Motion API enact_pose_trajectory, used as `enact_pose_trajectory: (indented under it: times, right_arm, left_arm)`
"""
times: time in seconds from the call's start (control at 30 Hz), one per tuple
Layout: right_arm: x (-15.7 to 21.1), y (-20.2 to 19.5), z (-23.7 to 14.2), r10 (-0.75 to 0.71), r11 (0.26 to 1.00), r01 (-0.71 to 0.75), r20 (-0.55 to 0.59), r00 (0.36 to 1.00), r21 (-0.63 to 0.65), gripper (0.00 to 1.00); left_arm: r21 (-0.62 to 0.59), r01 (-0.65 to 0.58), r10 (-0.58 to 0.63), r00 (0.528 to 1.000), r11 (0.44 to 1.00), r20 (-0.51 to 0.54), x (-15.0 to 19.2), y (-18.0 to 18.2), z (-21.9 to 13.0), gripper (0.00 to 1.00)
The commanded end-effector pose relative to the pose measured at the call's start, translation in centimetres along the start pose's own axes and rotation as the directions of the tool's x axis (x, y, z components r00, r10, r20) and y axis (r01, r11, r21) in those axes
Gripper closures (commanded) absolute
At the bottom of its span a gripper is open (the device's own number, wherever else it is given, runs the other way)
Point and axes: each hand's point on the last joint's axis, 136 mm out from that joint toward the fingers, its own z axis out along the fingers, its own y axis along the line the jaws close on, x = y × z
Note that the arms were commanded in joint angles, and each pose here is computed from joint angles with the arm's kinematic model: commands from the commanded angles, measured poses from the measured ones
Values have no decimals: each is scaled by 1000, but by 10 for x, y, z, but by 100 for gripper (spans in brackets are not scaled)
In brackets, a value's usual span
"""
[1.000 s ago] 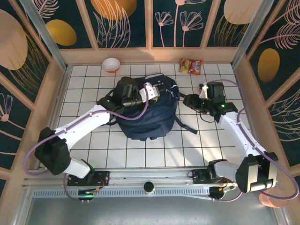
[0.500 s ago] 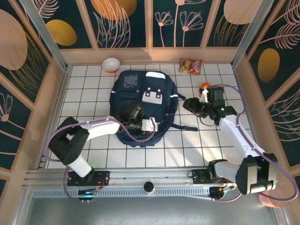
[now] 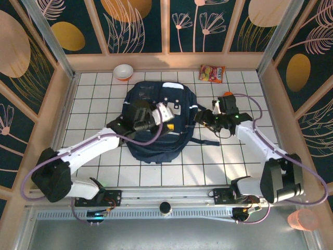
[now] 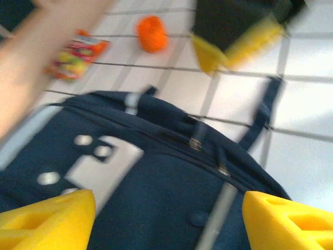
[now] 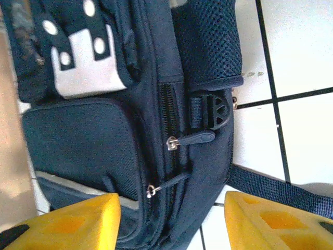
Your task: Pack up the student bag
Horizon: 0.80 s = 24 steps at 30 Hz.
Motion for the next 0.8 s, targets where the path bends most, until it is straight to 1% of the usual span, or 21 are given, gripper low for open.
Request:
enact_pose_trajectory:
  times: [0.0, 0.07, 0.13, 0.23, 0.33, 0.4, 0.43, 0.5, 0.6, 0.67, 0.7, 0.77]
  right_arm:
    - [-4, 9, 7, -2, 1000, 2, -2, 1000, 31, 44]
    - [-10, 16, 14, -8, 1000, 8, 1, 1000, 18, 44]
    - [-16, 22, 22, -20, 1000, 20, -3, 1000, 23, 44]
    - [-24, 24, 36, -37, 998, 38, -11, 999, 58, 44]
    - [-25, 11, 53, -25, 991, 30, -40, 999, 132, 42]
    - [-24, 2, 65, -18, 986, 27, -59, 998, 164, 42]
    - [-22, -1, 71, -17, 985, 27, -63, 998, 173, 41]
    - [-21, -4, 81, -14, 987, 25, -67, 998, 160, 41]
    - [-15, -4, 95, -9, 994, 19, -91, 996, 110, 42]
    - [-10, -10, 105, -2, 994, 14, -110, 994, 109, 43]
    - [-7, -16, 110, 6, 993, 9, -117, 993, 120, 45]
    - [-3, -29, 118, 19, 988, 0, -126, 992, 153, 50]
  left_arm:
    - [-236, 404, -401, 914, 884, 63, -2, 76, -28, 21]
    - [-309, 545, -547, 833, 780, 87, 17, 108, -43, 19]
    - [-378, 626, -641, 761, 683, 102, 42, 132, -55, 19]
    - [-444, 684, -721, 683, 579, 112, 75, 147, -61, 18]
    - [-481, 719, -773, 622, 501, 124, 104, 152, -60, 20]
    - [-529, 729, -808, 575, 434, 131, 135, 153, -59, 22]
    - [-546, 726, -816, 564, 418, 127, 146, 153, -58, 22]
    - [-585, 722, -842, 526, 370, 117, 174, 151, -54, 24]
    - [-567, 741, -878, 474, 359, 64, 201, 136, -37, 29]
    - [-569, 743, -897, 442, 352, 23, 222, 125, -27, 34]
    - [-572, 746, -908, 419, 341, 5, 232, 119, -23, 36]
    - [-556, 764, -926, 376, 327, -28, 246, 106, -15, 44]
